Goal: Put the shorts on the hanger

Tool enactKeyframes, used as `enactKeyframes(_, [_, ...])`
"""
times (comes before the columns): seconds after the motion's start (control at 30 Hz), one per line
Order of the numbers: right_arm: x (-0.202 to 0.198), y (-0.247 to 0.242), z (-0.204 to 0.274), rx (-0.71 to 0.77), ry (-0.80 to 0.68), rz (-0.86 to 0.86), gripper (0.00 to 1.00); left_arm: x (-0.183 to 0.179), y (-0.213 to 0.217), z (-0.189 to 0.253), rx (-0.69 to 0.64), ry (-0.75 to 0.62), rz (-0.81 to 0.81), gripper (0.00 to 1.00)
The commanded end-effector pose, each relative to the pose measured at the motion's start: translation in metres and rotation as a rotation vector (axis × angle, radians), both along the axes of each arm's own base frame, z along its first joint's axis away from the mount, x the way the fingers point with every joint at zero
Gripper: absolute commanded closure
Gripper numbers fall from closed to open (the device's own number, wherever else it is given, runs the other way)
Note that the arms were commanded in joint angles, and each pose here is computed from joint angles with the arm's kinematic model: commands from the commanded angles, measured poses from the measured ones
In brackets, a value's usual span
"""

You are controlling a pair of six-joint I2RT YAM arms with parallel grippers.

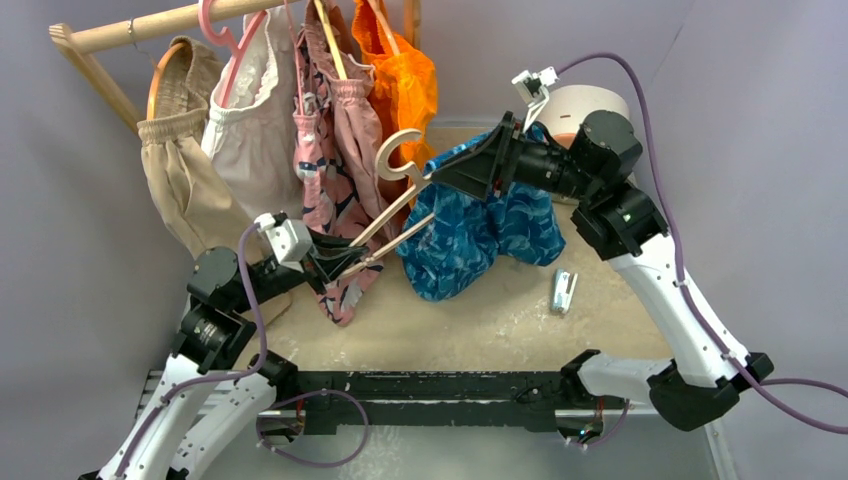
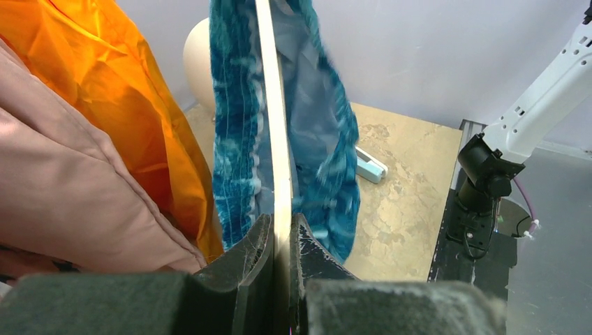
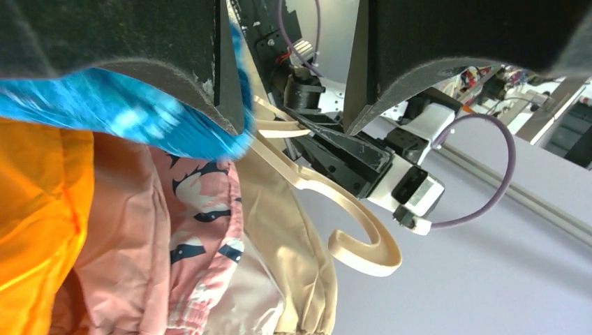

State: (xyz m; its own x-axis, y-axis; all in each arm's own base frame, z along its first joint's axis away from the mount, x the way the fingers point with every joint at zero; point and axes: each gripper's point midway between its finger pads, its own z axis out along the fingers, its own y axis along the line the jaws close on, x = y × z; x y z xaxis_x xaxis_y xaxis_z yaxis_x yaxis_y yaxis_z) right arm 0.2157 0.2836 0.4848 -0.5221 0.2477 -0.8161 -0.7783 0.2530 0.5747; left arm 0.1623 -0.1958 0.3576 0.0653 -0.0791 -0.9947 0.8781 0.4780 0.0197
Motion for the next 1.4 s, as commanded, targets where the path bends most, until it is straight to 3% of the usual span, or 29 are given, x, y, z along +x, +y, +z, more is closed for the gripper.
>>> enactKeyframes(0.0, [-0.007,-0.006,0.022,-0.022,-0.132,-0.043,0.4,-0.015,0.001,0.034,-0.064,-0.132,-0.041,1.0])
enactKeyframes(0.2, [-0.008,-0.045,0.032,-0.183,-0.475,-0.195,0.35,-0.024,0.001,0.034,-0.085,-0.167,-0.067,1.0])
enactKeyframes(0.37, [-0.011,-0.065,0.021,-0.347,-0.64,-0.225,0.32,-0.027,-0.002,0.033,-0.057,-0.173,-0.104,1.0])
enactKeyframes(0.53, [-0.01,-0.075,0.0,-0.527,-0.71,-0.173,0.32,-0.033,0.0,0.037,-0.064,-0.205,-0.105,1.0])
enactKeyframes(0.67, [-0.011,-0.069,-0.031,-0.639,-0.691,-0.029,0.28,-0.032,0.0,0.033,-0.041,-0.216,-0.107,1.0])
enactKeyframes(0.73, [-0.009,-0.066,-0.04,-0.667,-0.706,0.001,0.23,-0.032,0.0,0.031,-0.028,-0.223,-0.112,1.0])
enactKeyframes(0.87, [-0.009,-0.057,-0.045,-0.654,-0.717,0.054,0.23,-0.036,-0.002,0.036,-0.032,-0.247,-0.131,1.0])
enactKeyframes(1.03, [-0.023,-0.039,-0.08,-0.648,-0.65,0.23,0.29,-0.033,-0.004,0.039,-0.029,-0.263,-0.142,1.0])
enactKeyframes(1.23, [-0.026,-0.032,-0.093,-0.644,-0.626,0.288,0.4,-0.033,-0.007,0.039,-0.036,-0.276,-0.16,1.0])
enactKeyframes(1.37, [-0.024,-0.028,-0.098,-0.647,-0.631,0.31,0.58,-0.032,-0.006,0.042,-0.025,-0.279,-0.15,1.0])
